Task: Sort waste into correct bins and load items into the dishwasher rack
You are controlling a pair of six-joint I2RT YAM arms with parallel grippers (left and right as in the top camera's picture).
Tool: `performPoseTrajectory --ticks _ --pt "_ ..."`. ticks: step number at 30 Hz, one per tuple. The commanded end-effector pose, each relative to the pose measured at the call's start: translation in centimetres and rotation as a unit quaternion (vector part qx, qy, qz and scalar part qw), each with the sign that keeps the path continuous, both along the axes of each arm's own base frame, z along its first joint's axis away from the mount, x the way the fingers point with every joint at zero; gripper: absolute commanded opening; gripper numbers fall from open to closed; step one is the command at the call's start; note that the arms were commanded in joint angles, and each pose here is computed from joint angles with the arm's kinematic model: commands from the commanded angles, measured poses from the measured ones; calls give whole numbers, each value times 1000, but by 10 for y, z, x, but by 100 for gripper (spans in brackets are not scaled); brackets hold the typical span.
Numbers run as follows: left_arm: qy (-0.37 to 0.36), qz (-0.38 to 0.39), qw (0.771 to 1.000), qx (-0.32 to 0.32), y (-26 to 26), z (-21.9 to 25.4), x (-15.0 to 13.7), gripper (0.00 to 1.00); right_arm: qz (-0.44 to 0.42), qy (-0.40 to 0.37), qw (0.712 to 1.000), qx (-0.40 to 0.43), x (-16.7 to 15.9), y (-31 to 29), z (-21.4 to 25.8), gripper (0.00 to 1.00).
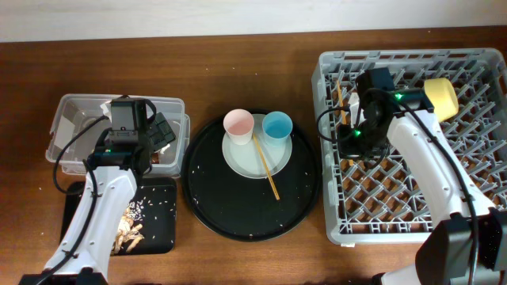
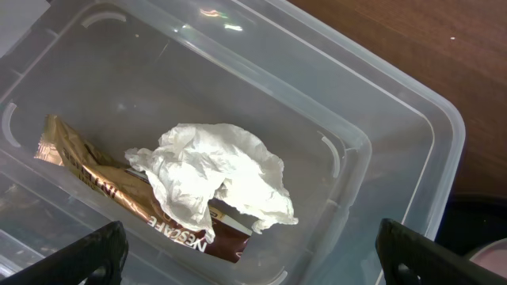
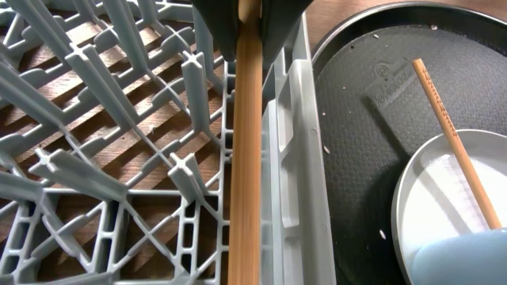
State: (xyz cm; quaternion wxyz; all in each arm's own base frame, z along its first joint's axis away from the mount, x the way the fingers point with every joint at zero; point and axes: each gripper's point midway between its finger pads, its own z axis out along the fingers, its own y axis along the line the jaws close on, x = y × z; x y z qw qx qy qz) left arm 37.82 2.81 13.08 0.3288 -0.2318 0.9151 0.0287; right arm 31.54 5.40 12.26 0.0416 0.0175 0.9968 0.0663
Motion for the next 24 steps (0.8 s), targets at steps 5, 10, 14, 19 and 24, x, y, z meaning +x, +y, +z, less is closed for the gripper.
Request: performPoseTrajectory --ticks 5,10,14,19,24 --pt "-2 -1 1000 9 4 3 0 99 6 18 1000 -2 -10 -1 -10 28" --pt "-2 -1 1000 9 4 3 0 99 94 53 972 210 -38 76 13 32" --pt "-2 -1 1000 9 4 3 0 99 196 59 958 201 -65 138 13 38" --pt "-2 -1 1000 9 4 3 0 99 209 -29 977 1 -60 162 -19 48" --pt "-2 -1 1000 9 4 3 0 100 227 -60 972 7 -63 173 -61 57"
